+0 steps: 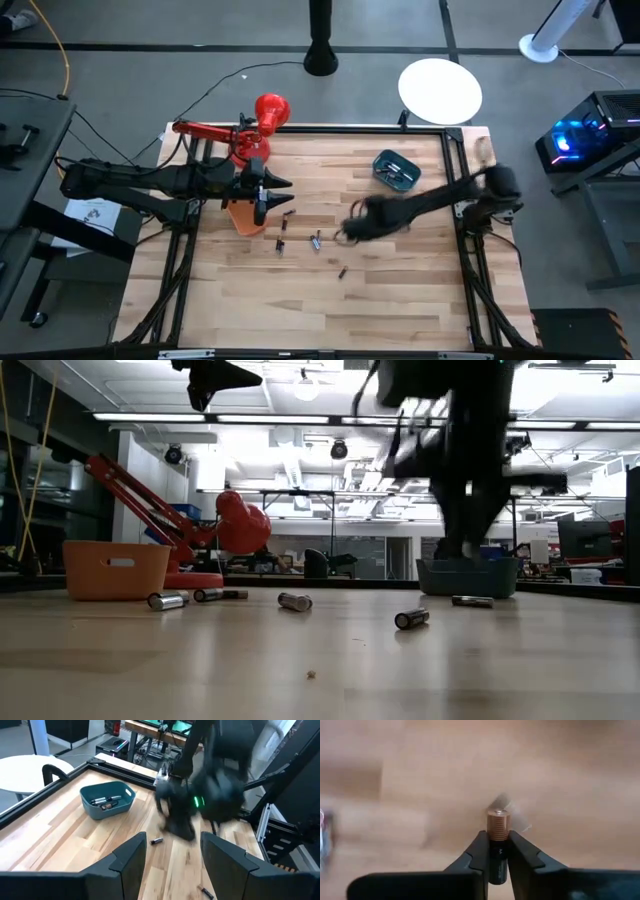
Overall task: Sort batteries
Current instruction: Put the black battery into the blue bin
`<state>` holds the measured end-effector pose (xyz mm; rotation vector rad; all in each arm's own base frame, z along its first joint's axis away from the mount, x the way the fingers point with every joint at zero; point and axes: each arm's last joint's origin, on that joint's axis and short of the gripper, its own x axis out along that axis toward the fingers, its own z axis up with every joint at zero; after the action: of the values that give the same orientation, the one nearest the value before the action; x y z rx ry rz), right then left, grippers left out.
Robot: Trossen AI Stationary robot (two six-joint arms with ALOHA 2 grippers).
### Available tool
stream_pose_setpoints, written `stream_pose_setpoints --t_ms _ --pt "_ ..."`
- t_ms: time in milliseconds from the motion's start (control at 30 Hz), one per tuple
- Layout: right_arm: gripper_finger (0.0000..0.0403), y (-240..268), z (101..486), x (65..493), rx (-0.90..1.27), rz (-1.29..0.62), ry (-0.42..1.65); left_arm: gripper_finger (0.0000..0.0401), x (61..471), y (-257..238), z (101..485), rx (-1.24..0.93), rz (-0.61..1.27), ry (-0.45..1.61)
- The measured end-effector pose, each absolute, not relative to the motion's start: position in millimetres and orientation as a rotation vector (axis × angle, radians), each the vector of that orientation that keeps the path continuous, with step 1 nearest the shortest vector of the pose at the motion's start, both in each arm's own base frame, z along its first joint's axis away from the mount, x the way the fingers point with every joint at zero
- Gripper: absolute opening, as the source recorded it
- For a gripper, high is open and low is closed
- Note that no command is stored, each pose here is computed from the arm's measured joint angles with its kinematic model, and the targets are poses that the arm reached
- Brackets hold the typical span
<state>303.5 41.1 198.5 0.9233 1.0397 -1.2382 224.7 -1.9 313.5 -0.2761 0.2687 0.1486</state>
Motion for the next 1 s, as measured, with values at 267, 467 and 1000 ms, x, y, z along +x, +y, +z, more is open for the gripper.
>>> stream_pose_setpoints --t_ms 267,467,1000 --pt "0.0043 -39.0 249.7 251.1 0.76 -1.451 0.929 0.0179 224.7 -0.5 313.6 -0.292 0.162 0.265" --pt "0.0125 -77.1 257.4 246.1 0.715 -1.361 0.942 0.0179 224.7 -0.4 313.5 -0.313 0.167 0.263" --pt "0.0201 5.6 249.8 287.7 0.947 -0.743 1.079 0.0179 224.5 1.2 313.6 -0.332 0.226 0.251"
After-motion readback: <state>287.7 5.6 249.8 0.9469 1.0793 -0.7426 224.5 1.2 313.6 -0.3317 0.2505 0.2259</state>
